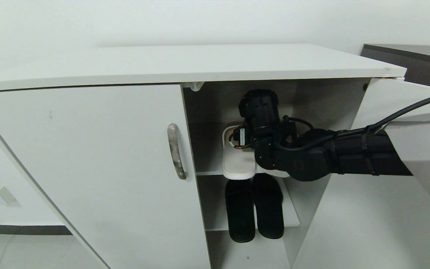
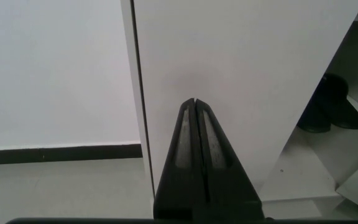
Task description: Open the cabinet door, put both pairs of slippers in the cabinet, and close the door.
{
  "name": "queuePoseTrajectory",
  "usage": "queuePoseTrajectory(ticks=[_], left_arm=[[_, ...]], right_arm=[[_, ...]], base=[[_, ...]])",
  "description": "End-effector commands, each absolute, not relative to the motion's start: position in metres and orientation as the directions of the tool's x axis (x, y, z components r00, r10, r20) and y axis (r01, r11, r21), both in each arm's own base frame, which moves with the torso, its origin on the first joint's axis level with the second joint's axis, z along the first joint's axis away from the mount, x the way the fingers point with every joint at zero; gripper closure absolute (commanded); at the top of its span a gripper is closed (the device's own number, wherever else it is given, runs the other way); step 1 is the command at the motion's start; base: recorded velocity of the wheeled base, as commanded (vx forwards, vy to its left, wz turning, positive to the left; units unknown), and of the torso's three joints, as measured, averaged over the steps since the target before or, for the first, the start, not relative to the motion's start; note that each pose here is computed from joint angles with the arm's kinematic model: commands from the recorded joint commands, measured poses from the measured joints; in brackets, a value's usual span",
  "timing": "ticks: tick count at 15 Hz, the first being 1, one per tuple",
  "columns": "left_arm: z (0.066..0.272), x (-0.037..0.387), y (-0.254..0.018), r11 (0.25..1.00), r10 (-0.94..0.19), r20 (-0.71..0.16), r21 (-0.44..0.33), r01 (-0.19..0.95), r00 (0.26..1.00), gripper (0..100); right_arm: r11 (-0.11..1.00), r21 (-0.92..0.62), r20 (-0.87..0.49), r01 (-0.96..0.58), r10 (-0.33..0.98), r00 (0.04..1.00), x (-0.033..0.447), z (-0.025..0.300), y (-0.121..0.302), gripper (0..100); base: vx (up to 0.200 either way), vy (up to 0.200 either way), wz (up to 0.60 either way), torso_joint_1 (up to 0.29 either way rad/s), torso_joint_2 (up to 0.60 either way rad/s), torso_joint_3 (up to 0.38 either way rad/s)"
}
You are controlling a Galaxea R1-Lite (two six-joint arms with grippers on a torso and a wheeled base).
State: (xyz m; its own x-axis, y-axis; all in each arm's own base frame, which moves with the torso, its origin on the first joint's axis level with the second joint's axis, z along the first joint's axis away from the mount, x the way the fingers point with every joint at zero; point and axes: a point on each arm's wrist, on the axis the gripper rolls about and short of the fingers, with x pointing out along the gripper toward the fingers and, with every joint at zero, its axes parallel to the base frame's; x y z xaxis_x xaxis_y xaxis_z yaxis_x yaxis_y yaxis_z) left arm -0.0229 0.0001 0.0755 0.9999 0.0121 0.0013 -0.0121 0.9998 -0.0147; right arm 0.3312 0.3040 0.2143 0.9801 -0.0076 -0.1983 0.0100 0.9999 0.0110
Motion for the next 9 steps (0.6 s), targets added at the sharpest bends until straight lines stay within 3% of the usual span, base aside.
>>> queuePoseTrajectory(ticks=[1, 9], left_arm=[[0.075, -0.023, 0.000, 1.000, 0.012, 0.000, -0.015, -0.012, 1.000, 100], [0.075, -0.023, 0.000, 1.000, 0.012, 0.000, -0.015, -0.012, 1.000, 100]], right_arm=[[1.000, 0.010, -0.200, 0.007, -0.005, 0.980, 0.328, 0.215, 0.303, 0], [0.999, 0.023, -0.188, -0.047, 0.050, 0.981, 0.279, 0.243, 0.285, 0]], base=[[0.000, 0.000, 0.00, 0.000, 0.00, 0.000], [0.000, 0.000, 0.00, 0.000, 0.00, 0.000]])
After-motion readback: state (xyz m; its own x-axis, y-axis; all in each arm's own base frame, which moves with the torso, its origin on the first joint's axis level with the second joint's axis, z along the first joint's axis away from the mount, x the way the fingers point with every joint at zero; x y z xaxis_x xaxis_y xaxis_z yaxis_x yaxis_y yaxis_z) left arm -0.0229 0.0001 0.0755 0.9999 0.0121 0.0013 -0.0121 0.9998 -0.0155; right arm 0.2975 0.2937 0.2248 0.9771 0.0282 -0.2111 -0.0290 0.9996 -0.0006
